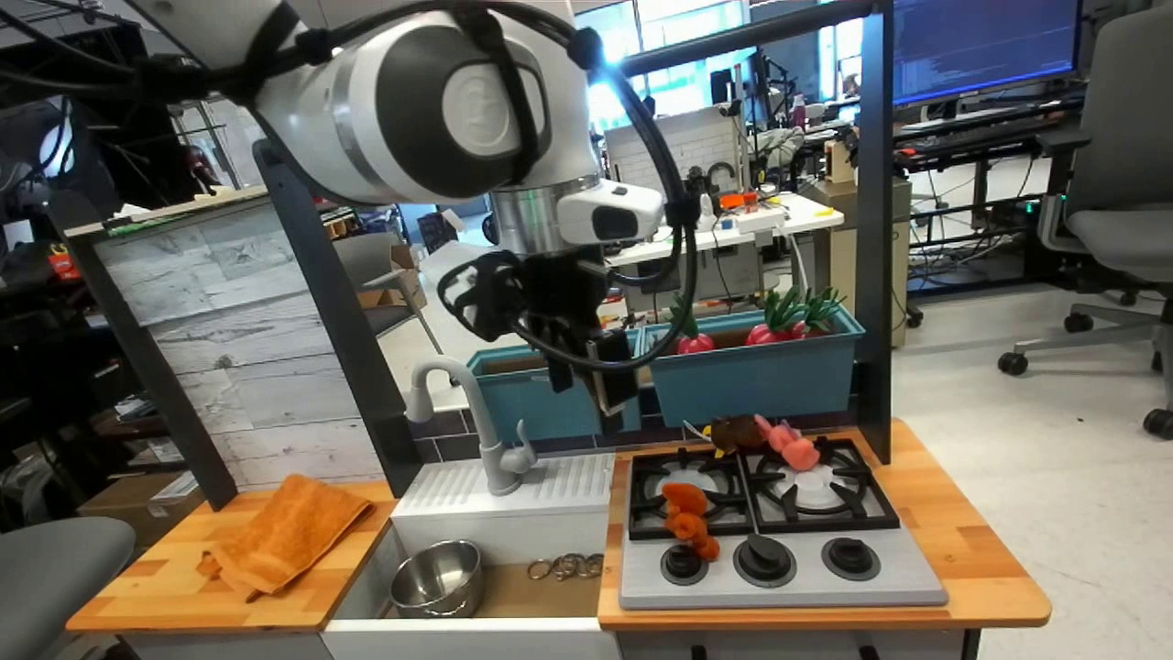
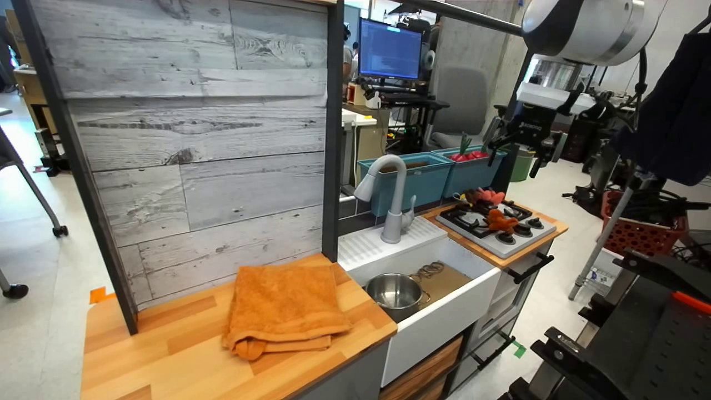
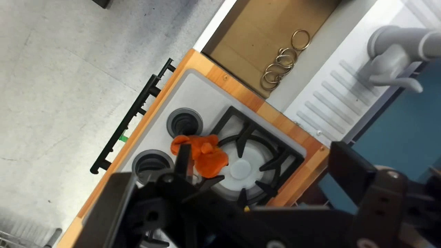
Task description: Wipe the left side of the counter with the orange towel, place the plush toys on the stove inside the silver pot in the sink
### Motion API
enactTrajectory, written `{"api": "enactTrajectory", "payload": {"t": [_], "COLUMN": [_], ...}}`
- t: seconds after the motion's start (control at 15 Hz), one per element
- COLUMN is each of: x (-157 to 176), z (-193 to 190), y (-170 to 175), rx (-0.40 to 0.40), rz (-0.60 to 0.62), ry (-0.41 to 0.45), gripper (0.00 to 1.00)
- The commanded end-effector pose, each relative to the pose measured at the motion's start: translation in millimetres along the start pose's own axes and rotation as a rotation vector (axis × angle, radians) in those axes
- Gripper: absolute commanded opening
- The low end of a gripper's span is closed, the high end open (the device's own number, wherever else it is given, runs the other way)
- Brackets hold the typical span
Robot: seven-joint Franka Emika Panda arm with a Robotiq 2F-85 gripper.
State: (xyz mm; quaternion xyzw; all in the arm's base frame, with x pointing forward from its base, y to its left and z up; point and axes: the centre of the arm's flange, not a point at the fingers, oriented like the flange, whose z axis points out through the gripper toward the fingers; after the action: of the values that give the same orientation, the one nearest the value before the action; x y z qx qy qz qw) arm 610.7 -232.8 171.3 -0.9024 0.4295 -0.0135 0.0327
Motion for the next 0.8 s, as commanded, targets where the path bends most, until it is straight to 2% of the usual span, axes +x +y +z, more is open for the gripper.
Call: {"api": "enactTrajectory", "payload": {"t": [0.0,0.13,0.2,0.27,0.6,0.73], "x": [7,9,5,10,49,51], "z": [4,8,5,2,-12,-22], "y": [1,-5,-8,-9,-36,-56], "rx": [0.000,0.002,-0.077,-0.093,-0.079,-0.080], "rz": [0.015,0.025,-0.085,-0.140,-0.384,-0.457], "ry": [-0.004,-0.005,-0.013,-0.023,-0.163,-0.245], "gripper": [1.00,1.00,1.00,1.00,1.00,1.00]}}
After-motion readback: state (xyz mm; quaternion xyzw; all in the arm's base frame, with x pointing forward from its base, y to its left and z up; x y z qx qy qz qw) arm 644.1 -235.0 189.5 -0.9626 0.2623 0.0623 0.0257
